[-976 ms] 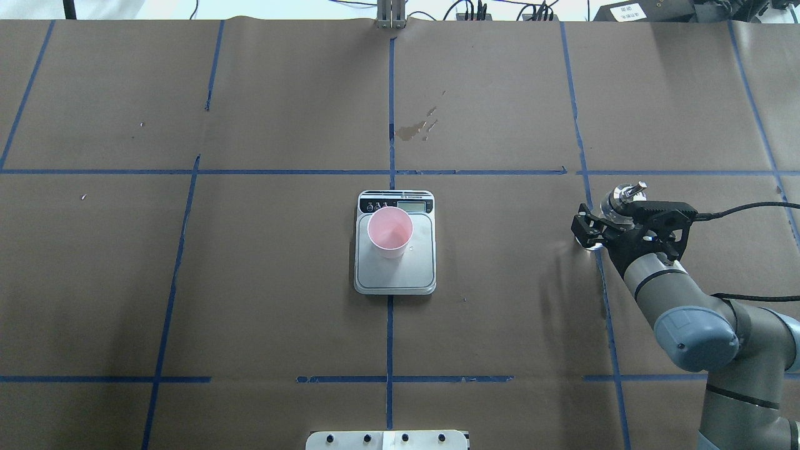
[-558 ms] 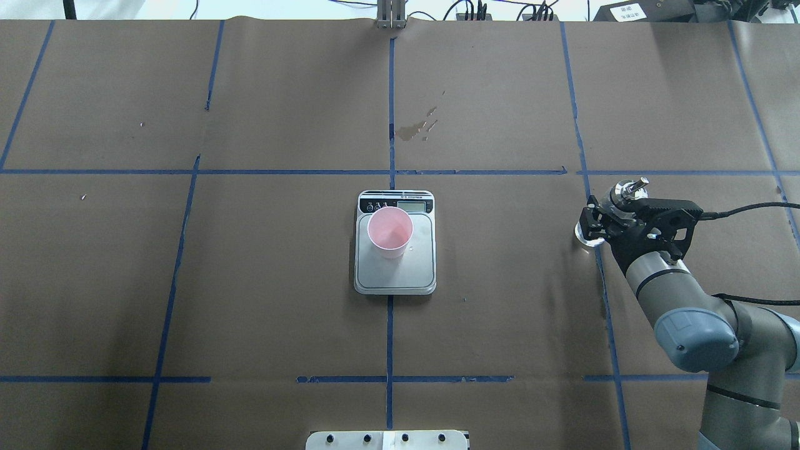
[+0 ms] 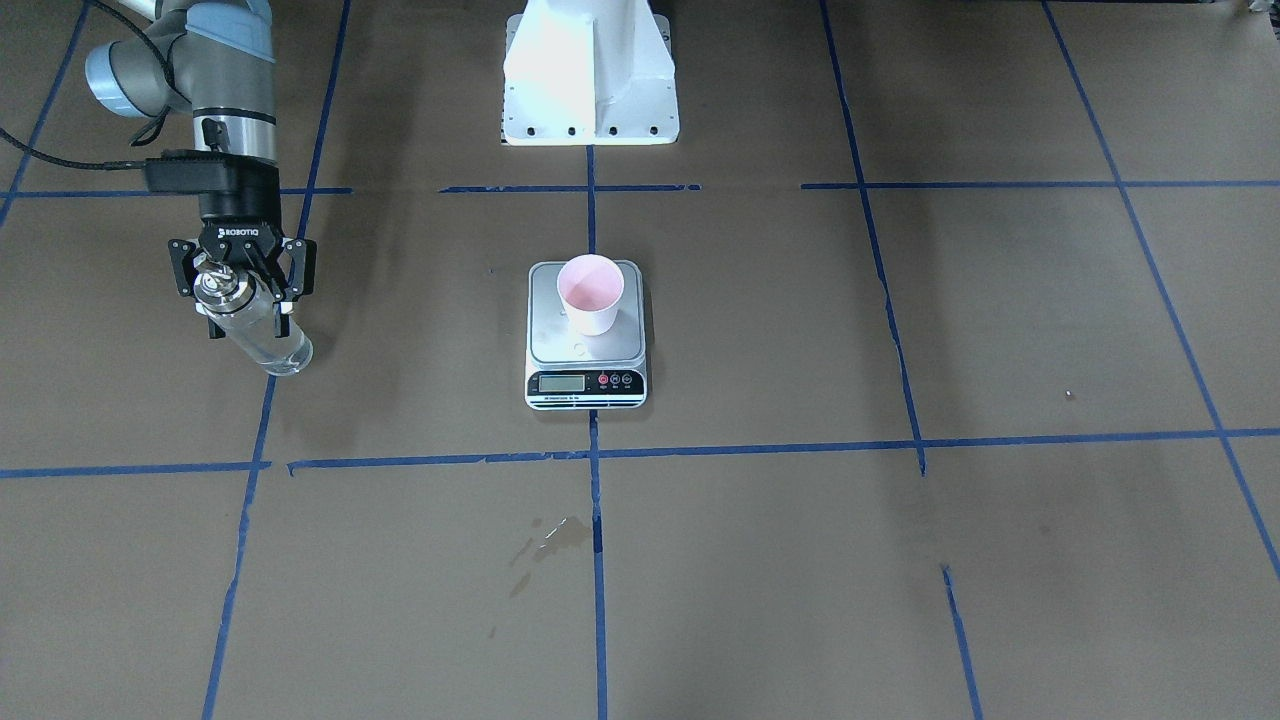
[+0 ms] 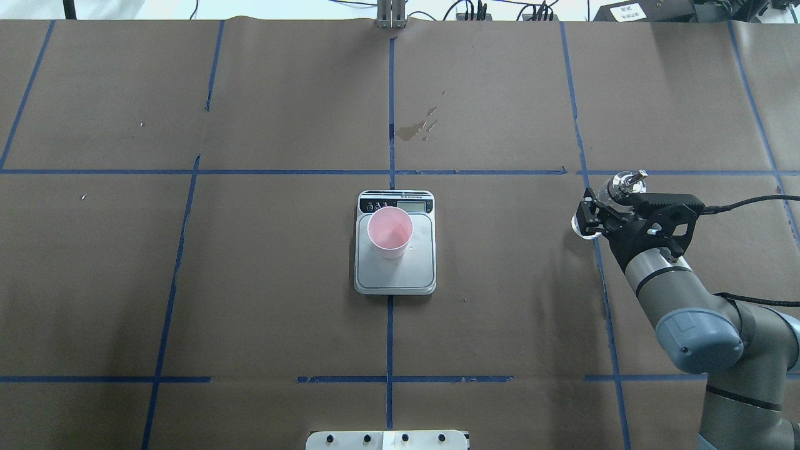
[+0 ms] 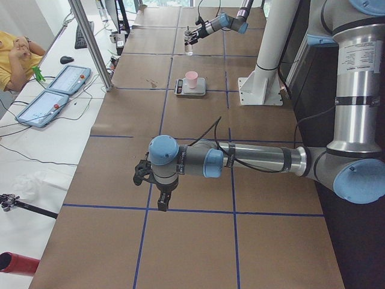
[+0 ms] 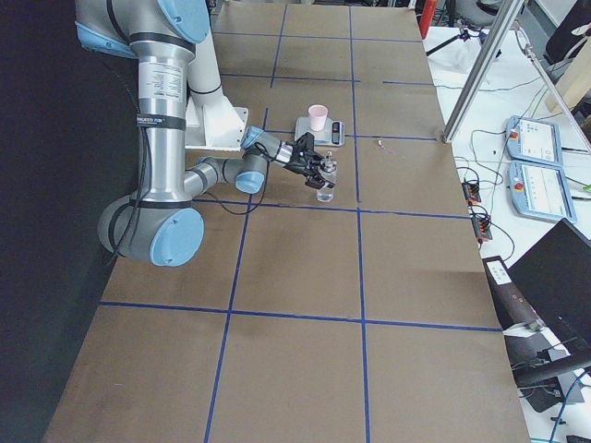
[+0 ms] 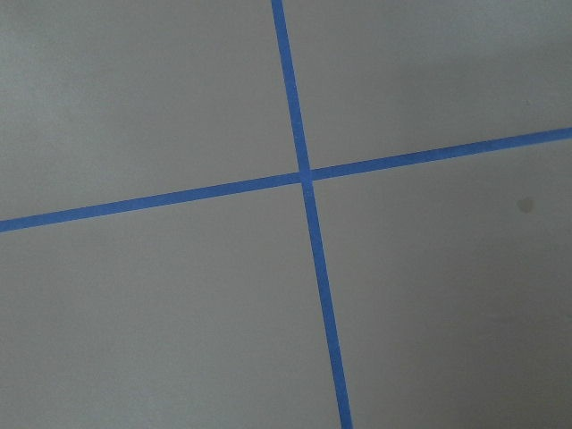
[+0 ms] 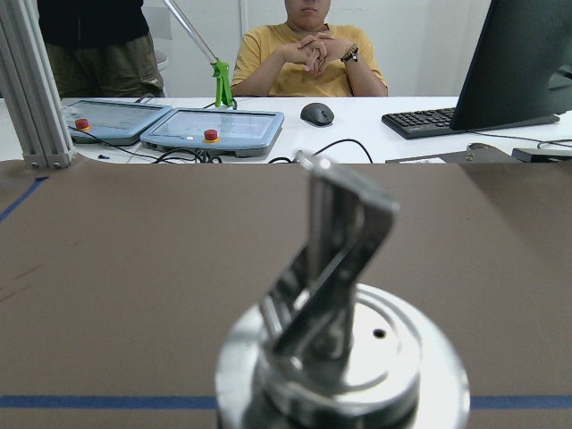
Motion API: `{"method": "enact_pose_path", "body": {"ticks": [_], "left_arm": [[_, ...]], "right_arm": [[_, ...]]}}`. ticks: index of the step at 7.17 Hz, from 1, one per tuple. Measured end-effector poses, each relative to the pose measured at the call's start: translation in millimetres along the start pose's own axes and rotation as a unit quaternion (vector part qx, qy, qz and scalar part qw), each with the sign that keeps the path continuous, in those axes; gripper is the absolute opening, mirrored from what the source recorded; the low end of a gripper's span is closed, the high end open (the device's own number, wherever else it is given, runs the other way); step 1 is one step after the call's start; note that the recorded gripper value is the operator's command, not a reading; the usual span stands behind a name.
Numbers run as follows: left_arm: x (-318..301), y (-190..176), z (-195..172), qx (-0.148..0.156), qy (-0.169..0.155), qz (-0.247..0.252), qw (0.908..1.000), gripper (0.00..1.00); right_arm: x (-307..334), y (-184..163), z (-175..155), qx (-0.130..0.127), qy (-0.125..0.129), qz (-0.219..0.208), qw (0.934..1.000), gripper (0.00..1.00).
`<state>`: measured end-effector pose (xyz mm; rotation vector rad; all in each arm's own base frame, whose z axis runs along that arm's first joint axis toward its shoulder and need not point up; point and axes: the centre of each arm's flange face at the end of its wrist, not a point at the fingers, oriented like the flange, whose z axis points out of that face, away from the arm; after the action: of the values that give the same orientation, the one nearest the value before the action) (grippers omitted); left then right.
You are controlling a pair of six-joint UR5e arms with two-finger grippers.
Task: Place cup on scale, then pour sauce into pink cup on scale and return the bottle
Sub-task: 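Grasp the glass bottle with the right gripper and lift it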
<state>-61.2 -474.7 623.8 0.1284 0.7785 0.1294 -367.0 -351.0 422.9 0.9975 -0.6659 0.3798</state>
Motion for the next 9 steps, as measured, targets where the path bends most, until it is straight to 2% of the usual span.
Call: {"method": "enact_pose_path", "body": {"ticks": [1,3,5,9], "left_arm": [[0.0,0.0,0.0,0.000,0.000,0.000,1.0000,1.00],[-0.8,0.1,1.2,-0.002,0.000,-0.002,1.0000,1.00],[-1.7,0.5,1.7,-0.002,-0.001,-0.004,1.0000,1.00],[-1.5,0.1,2.2,-0.003,0.000,-0.004,1.0000,1.00]], "right_arm": [[-8.8,-11.0,-6.0,0.011,-0.007,-0.042,0.9990,0.00],[-25.0,-28.9,-15.0,0.030,-0.016,-0.121,0.9921,0.00],[-29.9,-38.6,-18.7,0.035,-0.019,-0.138,0.9896,0.00],[-39.9,-35.0,-14.4,0.030,-0.016,-0.153,0.9877,0.00]]}}
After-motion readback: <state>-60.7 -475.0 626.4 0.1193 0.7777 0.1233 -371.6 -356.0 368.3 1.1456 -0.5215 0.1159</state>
